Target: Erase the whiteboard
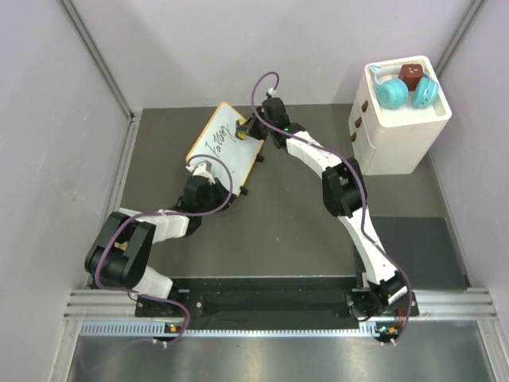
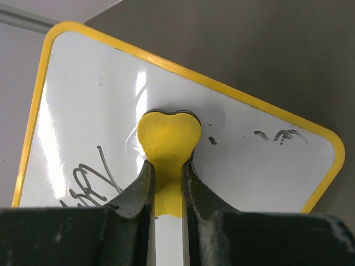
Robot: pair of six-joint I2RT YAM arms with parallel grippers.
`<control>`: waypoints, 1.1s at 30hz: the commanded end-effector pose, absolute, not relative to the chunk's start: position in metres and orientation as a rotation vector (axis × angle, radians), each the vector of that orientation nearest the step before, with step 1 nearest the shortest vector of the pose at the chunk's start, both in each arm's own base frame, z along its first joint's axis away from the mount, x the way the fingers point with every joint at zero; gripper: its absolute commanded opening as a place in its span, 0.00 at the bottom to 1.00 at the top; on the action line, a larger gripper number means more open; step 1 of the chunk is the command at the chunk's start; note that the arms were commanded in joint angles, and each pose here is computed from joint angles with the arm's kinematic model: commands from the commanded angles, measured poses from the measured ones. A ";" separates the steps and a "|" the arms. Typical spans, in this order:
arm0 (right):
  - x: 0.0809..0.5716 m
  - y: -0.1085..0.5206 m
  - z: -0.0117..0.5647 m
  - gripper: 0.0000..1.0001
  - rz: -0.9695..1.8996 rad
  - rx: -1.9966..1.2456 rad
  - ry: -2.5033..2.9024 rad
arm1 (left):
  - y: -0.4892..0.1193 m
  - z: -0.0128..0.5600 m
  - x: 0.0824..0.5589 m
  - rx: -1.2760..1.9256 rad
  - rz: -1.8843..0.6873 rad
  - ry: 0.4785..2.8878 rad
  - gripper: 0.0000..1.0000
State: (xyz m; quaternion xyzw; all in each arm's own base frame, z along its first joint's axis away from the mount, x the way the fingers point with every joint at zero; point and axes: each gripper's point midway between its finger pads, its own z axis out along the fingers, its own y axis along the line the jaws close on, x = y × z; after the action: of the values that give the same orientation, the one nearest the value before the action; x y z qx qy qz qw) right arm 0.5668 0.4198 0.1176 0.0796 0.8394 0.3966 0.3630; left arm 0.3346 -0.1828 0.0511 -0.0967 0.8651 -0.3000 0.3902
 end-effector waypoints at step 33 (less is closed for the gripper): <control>0.608 0.360 0.086 0.00 0.898 0.422 2.122 | -0.193 -0.014 0.245 -0.008 -0.764 2.587 0.00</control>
State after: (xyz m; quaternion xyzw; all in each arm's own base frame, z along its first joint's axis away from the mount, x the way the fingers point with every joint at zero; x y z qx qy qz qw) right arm 0.6047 0.3405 0.0629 0.1960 0.8469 0.3274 0.3705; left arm 0.2813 -0.2085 0.0206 -0.0082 0.9017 -0.3154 0.2956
